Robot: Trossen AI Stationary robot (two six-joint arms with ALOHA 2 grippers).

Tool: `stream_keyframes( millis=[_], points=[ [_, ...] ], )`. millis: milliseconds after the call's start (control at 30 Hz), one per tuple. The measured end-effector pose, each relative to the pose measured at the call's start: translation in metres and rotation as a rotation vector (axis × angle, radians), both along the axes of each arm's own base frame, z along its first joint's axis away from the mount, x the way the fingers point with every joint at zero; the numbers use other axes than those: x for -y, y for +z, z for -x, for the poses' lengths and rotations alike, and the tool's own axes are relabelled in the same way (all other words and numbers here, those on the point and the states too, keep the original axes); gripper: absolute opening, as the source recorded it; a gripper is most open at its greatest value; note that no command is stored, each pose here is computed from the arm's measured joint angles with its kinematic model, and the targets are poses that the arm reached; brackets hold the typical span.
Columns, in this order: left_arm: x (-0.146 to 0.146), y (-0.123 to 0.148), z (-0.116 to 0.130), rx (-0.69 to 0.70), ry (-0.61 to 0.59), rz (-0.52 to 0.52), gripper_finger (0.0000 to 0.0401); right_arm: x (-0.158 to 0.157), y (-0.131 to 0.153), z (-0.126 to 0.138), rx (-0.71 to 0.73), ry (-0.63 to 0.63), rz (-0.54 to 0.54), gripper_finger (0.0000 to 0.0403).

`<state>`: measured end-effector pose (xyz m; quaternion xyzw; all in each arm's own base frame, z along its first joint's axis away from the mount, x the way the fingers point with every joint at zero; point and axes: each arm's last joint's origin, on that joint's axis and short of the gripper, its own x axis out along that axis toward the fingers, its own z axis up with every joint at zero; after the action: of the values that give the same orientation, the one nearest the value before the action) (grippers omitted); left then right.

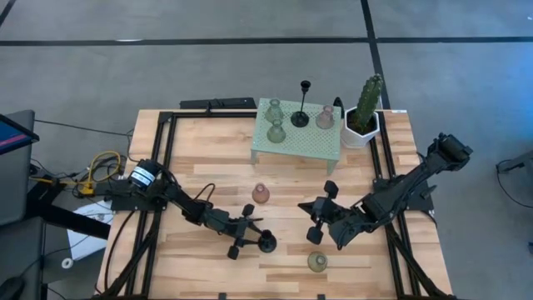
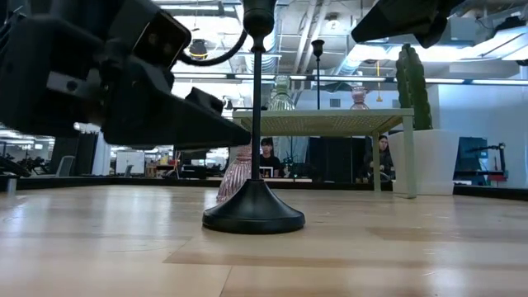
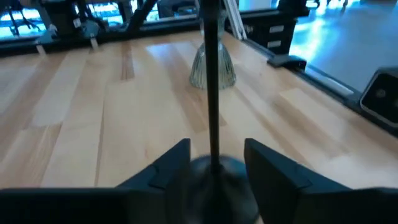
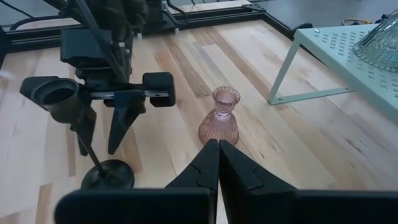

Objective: Pick & Place candle stick holders
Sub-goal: Put the black candle holder on the shelf aligned with the other black candle holder

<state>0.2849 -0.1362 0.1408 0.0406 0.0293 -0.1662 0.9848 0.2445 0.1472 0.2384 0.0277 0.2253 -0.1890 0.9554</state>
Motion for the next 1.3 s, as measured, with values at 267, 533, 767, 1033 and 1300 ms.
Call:
stream_keyframes(
  millis=[267, 533, 767, 1033, 1300],
  points=[
    [0.001, 0.002, -0.003, -0.013, 0.004, 0.022, 0.0189, -0.001, 0.001, -0.001, 0.013, 0.000, -0.009, 0.0000],
    [-0.005, 0.002, -0.006, -0.029, 0.030, 0.067, 0.0182, -0.001, 0.002, -0.001, 0.021, -0.002, -0.011, 0.0000],
    [-0.005, 0.001, -0.006, -0.044, 0.033, 0.092, 0.0179, 0.000, 0.002, -0.001, 0.028, -0.016, -0.001, 0.0000],
    [-0.004, 0.001, -0.009, -0.042, 0.033, 0.095, 0.0177, 0.000, 0.002, -0.001, 0.027, -0.016, 0.000, 0.0000],
    [0.003, -0.014, -0.022, -0.074, 0.026, 0.083, 0.0176, 0.000, 0.002, -0.001, 0.027, -0.016, -0.001, 0.0000]
  ],
)
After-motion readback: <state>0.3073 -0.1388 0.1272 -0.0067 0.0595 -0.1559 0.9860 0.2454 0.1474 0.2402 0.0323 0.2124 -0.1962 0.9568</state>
